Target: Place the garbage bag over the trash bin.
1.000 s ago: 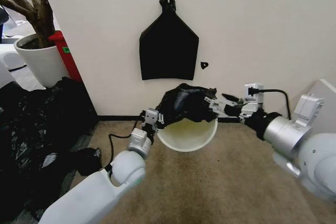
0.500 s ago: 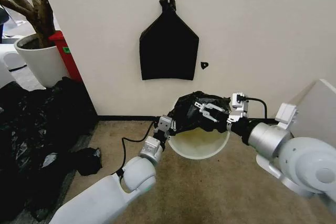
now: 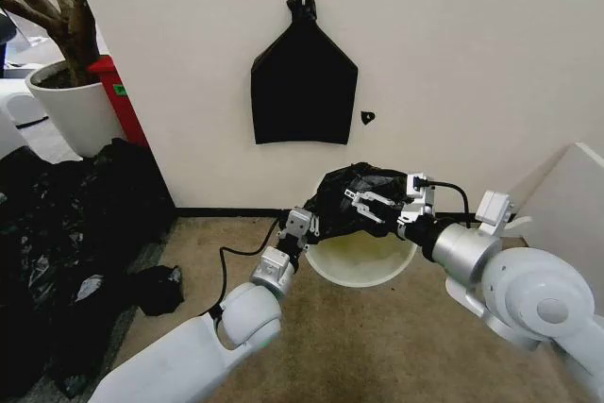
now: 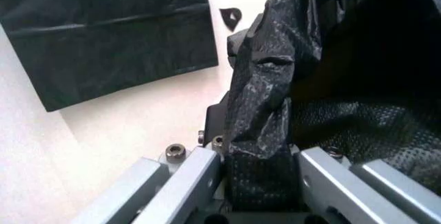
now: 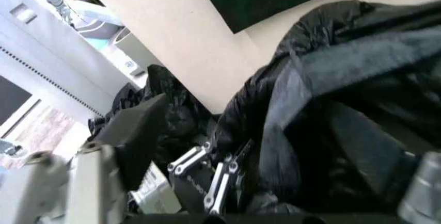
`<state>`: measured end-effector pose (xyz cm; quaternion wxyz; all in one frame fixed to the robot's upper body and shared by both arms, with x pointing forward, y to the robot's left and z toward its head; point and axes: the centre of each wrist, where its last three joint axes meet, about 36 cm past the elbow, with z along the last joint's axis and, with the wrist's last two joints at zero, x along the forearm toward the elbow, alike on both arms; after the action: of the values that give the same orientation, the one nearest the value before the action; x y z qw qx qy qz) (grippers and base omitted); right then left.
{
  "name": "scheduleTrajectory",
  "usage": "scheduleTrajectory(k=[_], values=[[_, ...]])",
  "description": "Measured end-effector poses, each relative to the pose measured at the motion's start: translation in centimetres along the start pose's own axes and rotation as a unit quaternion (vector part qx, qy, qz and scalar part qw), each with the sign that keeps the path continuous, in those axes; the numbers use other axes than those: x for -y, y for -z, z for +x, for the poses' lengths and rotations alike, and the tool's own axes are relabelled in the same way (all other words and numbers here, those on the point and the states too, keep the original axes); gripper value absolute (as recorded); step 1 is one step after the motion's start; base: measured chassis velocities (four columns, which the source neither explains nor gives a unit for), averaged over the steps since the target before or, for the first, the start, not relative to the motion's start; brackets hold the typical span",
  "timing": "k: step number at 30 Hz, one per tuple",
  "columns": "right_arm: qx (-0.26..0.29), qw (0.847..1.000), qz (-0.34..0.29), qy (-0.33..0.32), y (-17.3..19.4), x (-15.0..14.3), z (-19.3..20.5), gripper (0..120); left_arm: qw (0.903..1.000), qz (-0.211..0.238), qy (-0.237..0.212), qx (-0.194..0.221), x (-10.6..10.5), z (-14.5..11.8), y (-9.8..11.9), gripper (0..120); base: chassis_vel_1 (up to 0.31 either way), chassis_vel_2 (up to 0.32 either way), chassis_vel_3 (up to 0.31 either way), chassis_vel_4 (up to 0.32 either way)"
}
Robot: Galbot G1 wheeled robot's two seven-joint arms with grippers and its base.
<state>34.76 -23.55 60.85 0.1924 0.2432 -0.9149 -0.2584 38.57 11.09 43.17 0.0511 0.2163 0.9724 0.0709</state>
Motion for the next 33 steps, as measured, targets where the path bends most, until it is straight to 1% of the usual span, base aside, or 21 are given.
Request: scheduleTrajectory(k=[2, 3, 4, 5, 9, 10, 14, 16, 17, 18, 19, 21, 27, 30, 32, 33], values=[[0.000, 1.000, 0.000, -0.002, 0.0, 0.1, -0.1, 67, 1.0000, -0.002, -0.005, 0.003, 0.1, 0.2, 0.1, 1, 0.000, 0.000, 0.000, 0.000], [0.000, 1.000, 0.000, -0.002, 0.0, 0.1, -0.1, 67, 1.0000, -0.002, -0.005, 0.003, 0.1, 0.2, 0.1, 1, 0.000, 0.000, 0.000, 0.000], [0.000, 1.000, -0.001, -0.002, 0.0, 0.2, -0.2, 64, 1.0000, -0.003, -0.007, 0.005, 0.1, 0.3, 0.1, 1, 0.000, 0.000, 0.000, 0.000], [-0.001, 1.000, -0.002, -0.003, -0.1, 0.3, -0.3, 58, 0.9999, -0.004, -0.008, 0.007, 0.1, 0.3, 0.2, 1, 0.000, 0.000, 0.000, 0.000], [-0.002, 1.000, -0.004, -0.006, -0.3, 0.5, -0.5, 42, 0.9999, -0.003, -0.010, 0.010, 0.0, 0.3, 0.3, 1, 0.000, 0.000, 0.000, 0.000], [-0.002, 1.000, -0.004, -0.006, -0.3, 0.5, -0.5, 42, 0.9999, -0.003, -0.010, 0.010, 0.0, 0.3, 0.3, 1, 0.000, 0.000, 0.000, 0.000], [-0.004, 1.000, -0.003, -0.001, -0.5, 0.4, -0.3, 26, 0.9999, 0.007, -0.007, 0.005, -0.2, 0.2, 0.4, 1, 0.000, 0.000, 0.000, 0.000], [-0.003, 1.000, -0.001, 0.002, -0.5, 0.3, -0.2, 20, 0.9999, 0.012, -0.007, 0.002, -0.2, 0.2, 0.4, 1, 0.000, 0.000, 0.000, 0.000], [-0.002, 1.000, 0.002, 0.005, -0.4, 0.2, 0.0, 14, 0.9998, 0.019, -0.006, -0.002, -0.3, 0.2, 0.5, 1, 0.000, 0.000, 0.000, 0.000], [-0.002, 1.000, 0.002, 0.005, -0.4, 0.2, 0.0, 14, 0.9998, 0.019, -0.006, -0.002, -0.3, 0.2, 0.5, 1, 0.000, 0.000, 0.000, 0.000], [-0.001, 1.000, 0.002, 0.007, -0.4, 0.1, 0.0, 11, 0.9997, 0.021, -0.006, -0.004, -0.3, 0.2, 0.5, 1, 0.000, 0.000, 0.000, 0.000], [0.000, 1.000, 0.001, 0.012, -0.4, 0.1, 0.2, 0, 0.9997, 0.024, -0.005, -0.005, -0.3, 0.2, 0.5, 1, 0.000, 0.000, 0.000, 0.000], [0.005, 0.999, -0.011, 0.030, -0.6, -0.2, 0.3, 0, 0.9992, 0.037, -0.007, -0.016, -0.1, 0.1, 0.5, 1, 0.000, 0.000, 0.000, 0.000], [0.008, 0.999, -0.019, 0.048, -1.0, -0.2, 0.4, 0, 0.9981, 0.051, -0.008, -0.032, 0.0, 0.2, 0.5, 1, 0.000, 0.000, 0.000, 0.000], [0.013, 0.997, -0.017, 0.071, -1.3, 0.2, 0.5, 0, 0.9961, 0.072, -0.002, -0.051, -0.1, 0.1, 0.6, 1, 0.000, 0.000, 0.000, 0.000], [0.013, 0.997, -0.017, 0.071, -1.3, 0.2, 0.5, 0, 0.9961, 0.072, -0.002, -0.051, -0.1, 0.1, 0.6, 1, 0.000, 0.000, 0.000, 0.000]])
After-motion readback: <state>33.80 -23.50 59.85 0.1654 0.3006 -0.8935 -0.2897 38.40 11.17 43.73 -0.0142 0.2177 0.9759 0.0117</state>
